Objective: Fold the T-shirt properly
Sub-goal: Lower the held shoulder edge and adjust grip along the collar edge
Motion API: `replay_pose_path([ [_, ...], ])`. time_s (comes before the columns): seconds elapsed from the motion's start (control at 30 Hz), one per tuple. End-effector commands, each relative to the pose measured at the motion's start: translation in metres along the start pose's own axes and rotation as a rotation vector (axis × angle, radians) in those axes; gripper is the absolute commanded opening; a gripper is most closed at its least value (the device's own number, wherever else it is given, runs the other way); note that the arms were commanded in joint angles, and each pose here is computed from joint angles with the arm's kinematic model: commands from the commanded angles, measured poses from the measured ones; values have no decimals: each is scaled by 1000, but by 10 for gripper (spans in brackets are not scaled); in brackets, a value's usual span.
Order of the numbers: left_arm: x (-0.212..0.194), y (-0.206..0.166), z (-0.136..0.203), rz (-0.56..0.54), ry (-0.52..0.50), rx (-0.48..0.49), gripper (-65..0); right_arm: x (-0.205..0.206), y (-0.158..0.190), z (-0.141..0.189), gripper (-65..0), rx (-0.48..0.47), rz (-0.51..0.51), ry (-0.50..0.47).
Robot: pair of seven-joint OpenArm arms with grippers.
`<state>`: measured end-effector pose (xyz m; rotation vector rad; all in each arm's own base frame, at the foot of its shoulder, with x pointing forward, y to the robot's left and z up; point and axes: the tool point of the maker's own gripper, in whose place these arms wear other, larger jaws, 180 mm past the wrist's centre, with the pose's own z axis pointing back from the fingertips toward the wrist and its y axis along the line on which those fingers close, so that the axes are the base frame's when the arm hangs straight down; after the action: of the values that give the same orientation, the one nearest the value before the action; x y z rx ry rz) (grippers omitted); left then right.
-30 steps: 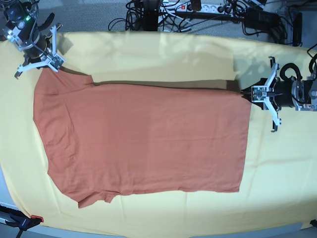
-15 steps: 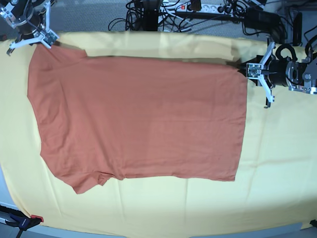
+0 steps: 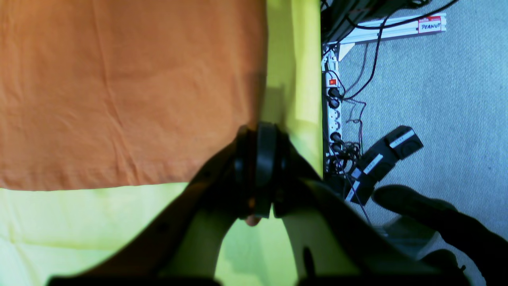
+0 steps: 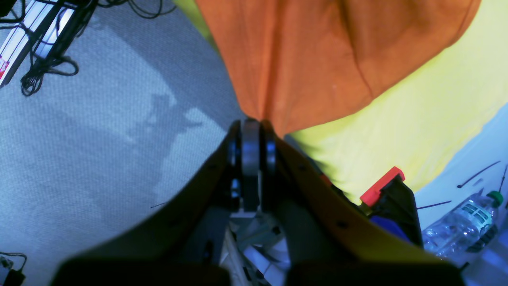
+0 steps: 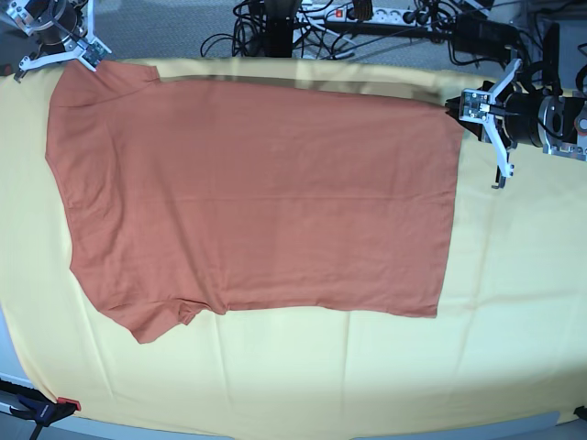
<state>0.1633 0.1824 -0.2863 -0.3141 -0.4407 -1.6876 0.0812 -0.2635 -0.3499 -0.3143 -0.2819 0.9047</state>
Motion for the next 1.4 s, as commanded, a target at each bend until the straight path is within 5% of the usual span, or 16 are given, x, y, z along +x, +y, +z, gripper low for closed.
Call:
replay_pose_path([
  [0.0,1,5,9,-5,2,17,-650,2,-9,4,-650,-38,10,-4],
  [0.17,0,5,9,-10,8,20,-650,17,-20,13,-650,-94,46,-45],
  [0.37,3,7,5,-23,-2,23,-650,65,-33,20,-650,-130,54,-271],
  [0.63,-5,23,-10,-133,81,82,-650,100,-61,19,-650,-155,81,-412],
  [1.37,-32,104,-37,-99,148,418,-650,127,-153,-34,-650,-96,-153,-559],
])
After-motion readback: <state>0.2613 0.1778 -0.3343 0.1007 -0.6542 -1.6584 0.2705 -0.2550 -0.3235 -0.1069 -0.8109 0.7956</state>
